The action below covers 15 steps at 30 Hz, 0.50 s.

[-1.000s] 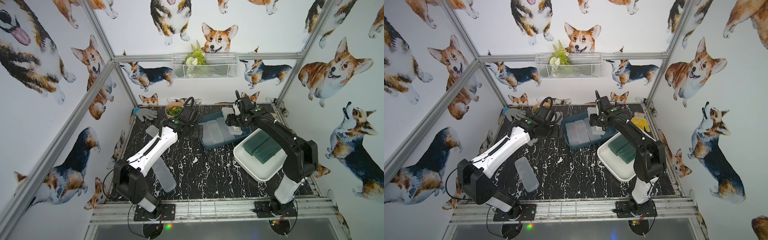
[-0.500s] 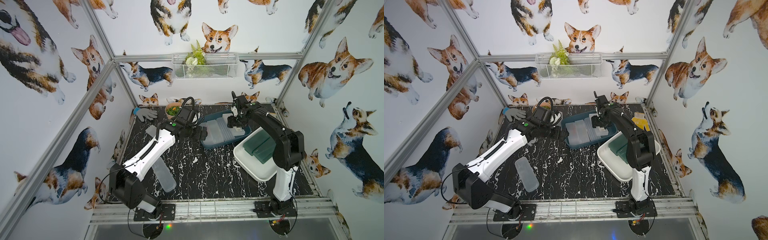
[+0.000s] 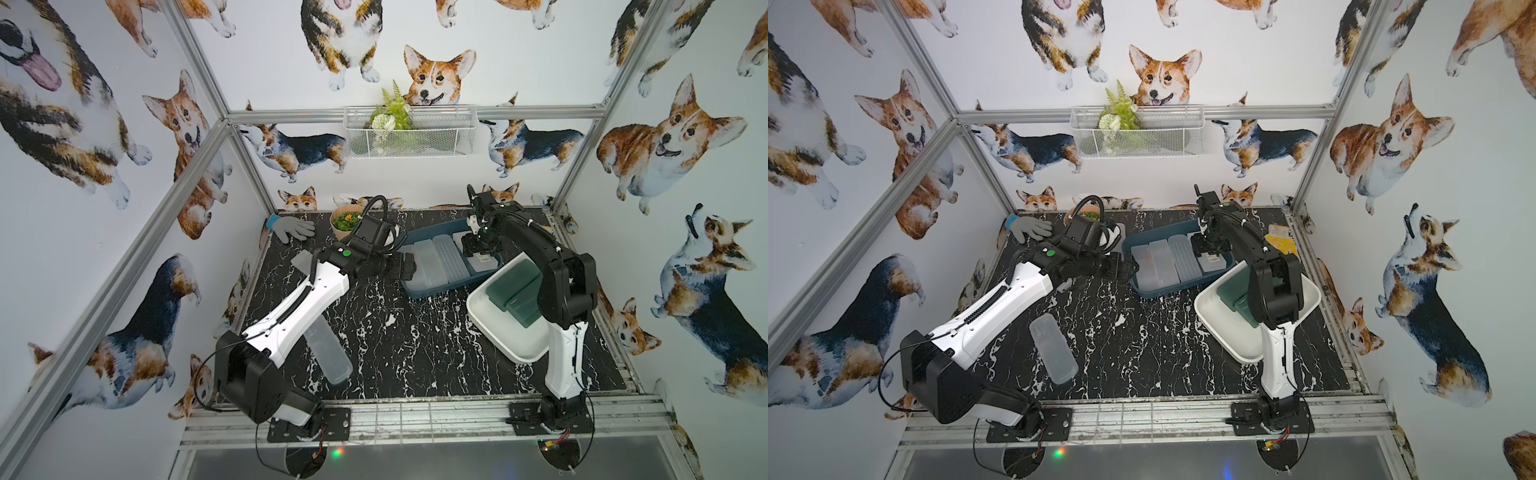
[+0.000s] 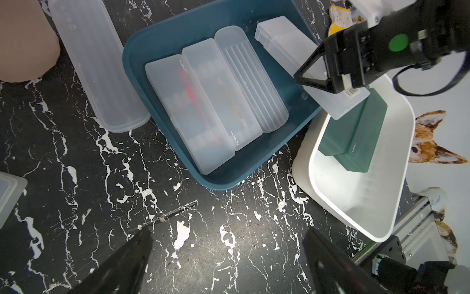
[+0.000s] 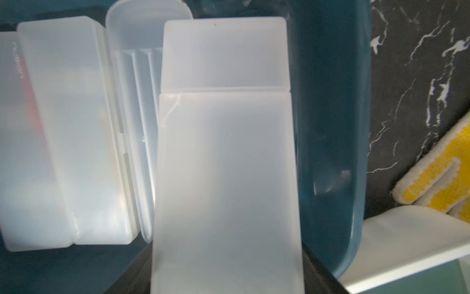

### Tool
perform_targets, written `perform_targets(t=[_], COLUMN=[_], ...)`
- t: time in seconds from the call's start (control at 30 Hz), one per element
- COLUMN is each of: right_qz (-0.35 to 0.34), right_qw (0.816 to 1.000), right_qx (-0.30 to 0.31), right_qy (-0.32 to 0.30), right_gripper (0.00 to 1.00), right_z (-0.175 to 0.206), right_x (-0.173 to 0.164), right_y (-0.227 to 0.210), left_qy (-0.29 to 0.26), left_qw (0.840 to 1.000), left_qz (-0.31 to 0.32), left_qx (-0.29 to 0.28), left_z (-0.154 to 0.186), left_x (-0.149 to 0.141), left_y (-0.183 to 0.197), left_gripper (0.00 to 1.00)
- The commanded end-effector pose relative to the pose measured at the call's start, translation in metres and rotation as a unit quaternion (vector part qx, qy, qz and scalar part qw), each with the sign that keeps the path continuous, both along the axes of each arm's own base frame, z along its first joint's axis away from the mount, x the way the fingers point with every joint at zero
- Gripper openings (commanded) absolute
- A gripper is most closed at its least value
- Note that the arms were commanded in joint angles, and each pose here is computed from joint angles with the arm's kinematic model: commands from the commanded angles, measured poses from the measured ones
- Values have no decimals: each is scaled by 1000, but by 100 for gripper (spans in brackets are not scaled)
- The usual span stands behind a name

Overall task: Place the pencil cases by color into the storage box
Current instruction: Place the pencil case at the storage box.

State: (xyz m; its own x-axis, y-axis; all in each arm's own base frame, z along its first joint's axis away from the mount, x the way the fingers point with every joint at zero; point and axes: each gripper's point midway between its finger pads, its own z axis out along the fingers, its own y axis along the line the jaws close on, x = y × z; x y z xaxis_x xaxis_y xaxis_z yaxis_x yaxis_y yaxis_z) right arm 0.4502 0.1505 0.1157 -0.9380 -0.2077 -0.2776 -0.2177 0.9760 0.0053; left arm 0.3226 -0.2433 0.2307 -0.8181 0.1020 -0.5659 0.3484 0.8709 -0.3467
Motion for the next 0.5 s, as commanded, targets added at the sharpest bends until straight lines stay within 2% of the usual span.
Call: perform_targets(t=[0.0, 0.47], right_qz=[-1, 8], right_qw=[1000, 998], right_qx=[-20, -60], right_qy=[-10, -23], right_gripper=[61, 60], right_z=[-2, -29], right_x=[9, 28], right_y=[-7, -15], left_qy=[-15, -11], left_qw=[1000, 1000], left_qz=[15, 28], left_qx=[-6, -6], left_z=[10, 12], left_x=[1, -2], left_y=[4, 9], left_gripper=[95, 95])
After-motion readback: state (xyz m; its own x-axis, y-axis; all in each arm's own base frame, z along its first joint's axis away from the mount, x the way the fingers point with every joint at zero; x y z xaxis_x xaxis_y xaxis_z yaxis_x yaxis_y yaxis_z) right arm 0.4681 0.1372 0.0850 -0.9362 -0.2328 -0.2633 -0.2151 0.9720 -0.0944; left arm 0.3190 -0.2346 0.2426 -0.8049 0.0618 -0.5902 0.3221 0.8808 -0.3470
